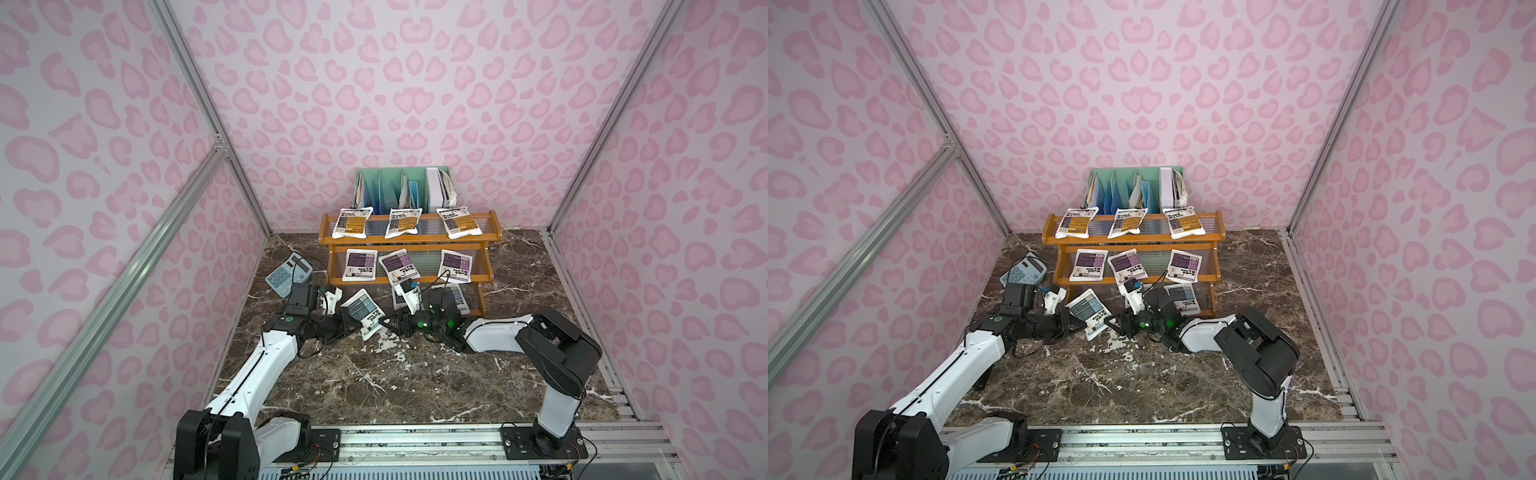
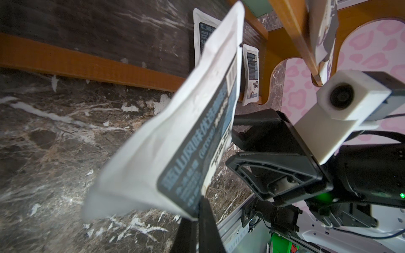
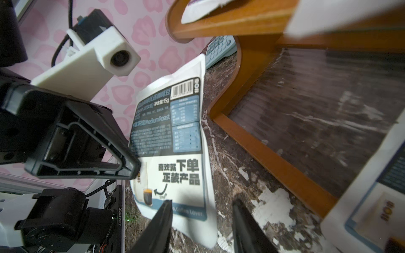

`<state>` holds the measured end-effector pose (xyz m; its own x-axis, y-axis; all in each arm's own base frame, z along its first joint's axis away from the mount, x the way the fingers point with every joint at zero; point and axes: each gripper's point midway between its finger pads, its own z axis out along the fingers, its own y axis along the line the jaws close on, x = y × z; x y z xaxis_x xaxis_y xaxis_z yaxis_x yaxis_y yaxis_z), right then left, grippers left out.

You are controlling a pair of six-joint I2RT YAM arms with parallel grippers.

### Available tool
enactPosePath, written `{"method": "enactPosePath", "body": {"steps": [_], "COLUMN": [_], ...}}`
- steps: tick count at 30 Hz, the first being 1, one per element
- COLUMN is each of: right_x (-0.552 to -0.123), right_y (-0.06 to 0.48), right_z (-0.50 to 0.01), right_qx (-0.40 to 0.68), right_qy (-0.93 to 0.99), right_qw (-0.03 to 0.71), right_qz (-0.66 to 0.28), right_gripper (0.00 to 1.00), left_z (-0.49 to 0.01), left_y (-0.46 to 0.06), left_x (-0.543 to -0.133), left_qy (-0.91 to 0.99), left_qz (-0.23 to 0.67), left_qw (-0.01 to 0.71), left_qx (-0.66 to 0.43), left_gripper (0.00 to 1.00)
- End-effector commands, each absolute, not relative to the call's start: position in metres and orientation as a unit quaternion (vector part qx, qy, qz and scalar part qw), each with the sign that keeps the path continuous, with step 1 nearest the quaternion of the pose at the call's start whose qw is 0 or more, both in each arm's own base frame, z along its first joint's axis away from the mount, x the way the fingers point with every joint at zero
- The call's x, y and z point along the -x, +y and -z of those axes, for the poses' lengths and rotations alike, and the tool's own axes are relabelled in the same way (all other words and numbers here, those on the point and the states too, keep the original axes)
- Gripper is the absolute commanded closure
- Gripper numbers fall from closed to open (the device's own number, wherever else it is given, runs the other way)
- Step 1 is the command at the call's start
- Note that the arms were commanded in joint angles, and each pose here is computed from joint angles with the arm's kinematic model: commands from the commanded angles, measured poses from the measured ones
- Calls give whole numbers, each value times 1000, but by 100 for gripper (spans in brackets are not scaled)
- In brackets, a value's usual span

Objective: Place the bagged coffee beans on the shelf by color
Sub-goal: Pick up the bagged coffee beans at the center of the board.

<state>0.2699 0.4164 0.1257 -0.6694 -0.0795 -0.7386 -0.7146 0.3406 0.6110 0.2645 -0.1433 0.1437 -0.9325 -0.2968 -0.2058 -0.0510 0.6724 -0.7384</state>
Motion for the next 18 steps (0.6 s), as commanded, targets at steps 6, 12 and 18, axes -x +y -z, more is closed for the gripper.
{"method": "enactPosePath", "body": {"steps": [6,12,18], "right_x": [-265,-265,-279], "right_y": [420,412,414], "right_z": [-145,-132,-126], "right_qx": [276,265,240], "right_qy": [732,750,763], "right_qw": [333,343,371], "right_qz": [-526,-499,-472], "right_gripper": [99,100,100], "left_z": [-144,-129,-119], "left_y": [-142,-126,-74], "left_x": [-265,-266,-261], "left_qy": [903,921,937], "left_qz": [388,337,199], "left_qw": [159,148,191], "left_qx": [93,130,217], "left_gripper": [100,75,70]}}
